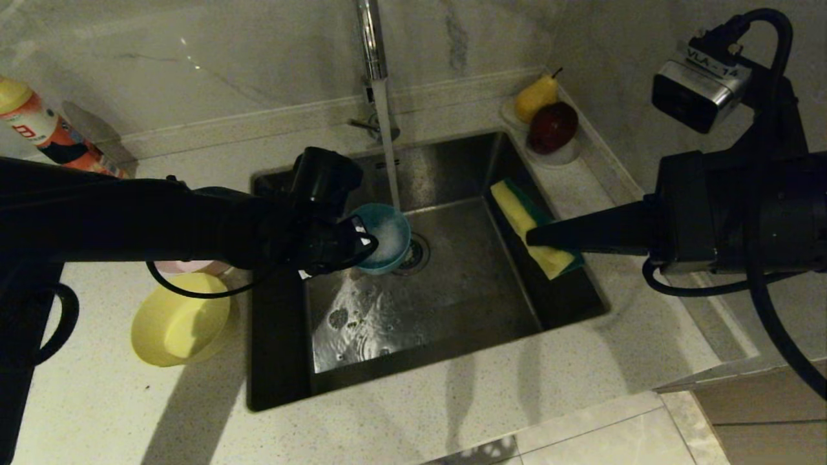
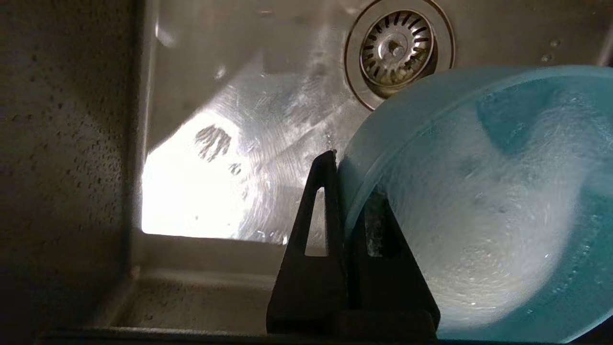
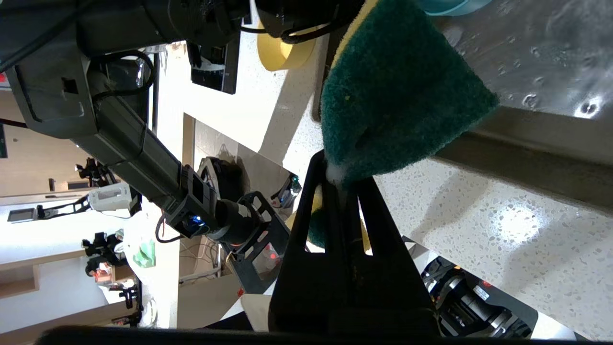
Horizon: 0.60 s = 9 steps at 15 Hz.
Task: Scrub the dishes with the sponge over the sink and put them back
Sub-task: Rinse the bowl
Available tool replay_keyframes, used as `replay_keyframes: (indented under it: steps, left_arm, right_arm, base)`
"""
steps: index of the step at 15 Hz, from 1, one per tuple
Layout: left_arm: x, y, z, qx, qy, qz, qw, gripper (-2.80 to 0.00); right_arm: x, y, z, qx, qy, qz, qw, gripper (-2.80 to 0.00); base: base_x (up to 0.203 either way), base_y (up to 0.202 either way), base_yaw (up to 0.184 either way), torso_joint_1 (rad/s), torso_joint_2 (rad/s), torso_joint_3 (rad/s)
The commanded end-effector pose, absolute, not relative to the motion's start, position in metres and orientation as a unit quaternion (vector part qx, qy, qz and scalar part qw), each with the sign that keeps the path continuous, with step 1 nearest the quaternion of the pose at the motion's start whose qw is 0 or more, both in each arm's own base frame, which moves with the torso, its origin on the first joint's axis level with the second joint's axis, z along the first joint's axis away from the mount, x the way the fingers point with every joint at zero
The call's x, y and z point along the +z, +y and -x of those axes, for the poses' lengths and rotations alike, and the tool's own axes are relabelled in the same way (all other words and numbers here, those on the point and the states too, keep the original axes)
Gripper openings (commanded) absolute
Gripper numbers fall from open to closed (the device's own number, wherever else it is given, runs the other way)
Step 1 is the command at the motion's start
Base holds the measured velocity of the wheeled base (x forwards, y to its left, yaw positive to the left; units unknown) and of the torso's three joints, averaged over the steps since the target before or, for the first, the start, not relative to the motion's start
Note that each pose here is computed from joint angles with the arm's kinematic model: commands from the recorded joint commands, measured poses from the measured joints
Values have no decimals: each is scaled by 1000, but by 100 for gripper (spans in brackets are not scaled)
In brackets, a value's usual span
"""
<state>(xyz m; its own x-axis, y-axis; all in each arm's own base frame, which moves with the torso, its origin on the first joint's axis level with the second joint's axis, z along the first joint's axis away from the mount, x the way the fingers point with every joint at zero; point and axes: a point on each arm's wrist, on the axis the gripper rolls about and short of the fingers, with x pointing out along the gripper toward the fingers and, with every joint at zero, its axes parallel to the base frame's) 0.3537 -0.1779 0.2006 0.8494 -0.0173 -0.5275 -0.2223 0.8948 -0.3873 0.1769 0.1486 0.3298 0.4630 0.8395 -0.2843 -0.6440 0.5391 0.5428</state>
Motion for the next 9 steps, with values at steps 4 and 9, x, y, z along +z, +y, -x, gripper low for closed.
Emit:
replay_keyframes:
  steps: [4,9]
  left_arm:
    - [223,-167,-335,56,240,232,941,-280]
    - [260,-141,-320,46,127,235,962,-280]
  right_arm:
    - [329,147,-176,443,269,-184,835,-280]
    - [328,148,-177,442,271,-184,835,-280]
  base:
    - [0,0,0,0,0,0]
    - [0,0,0,0,0,0]
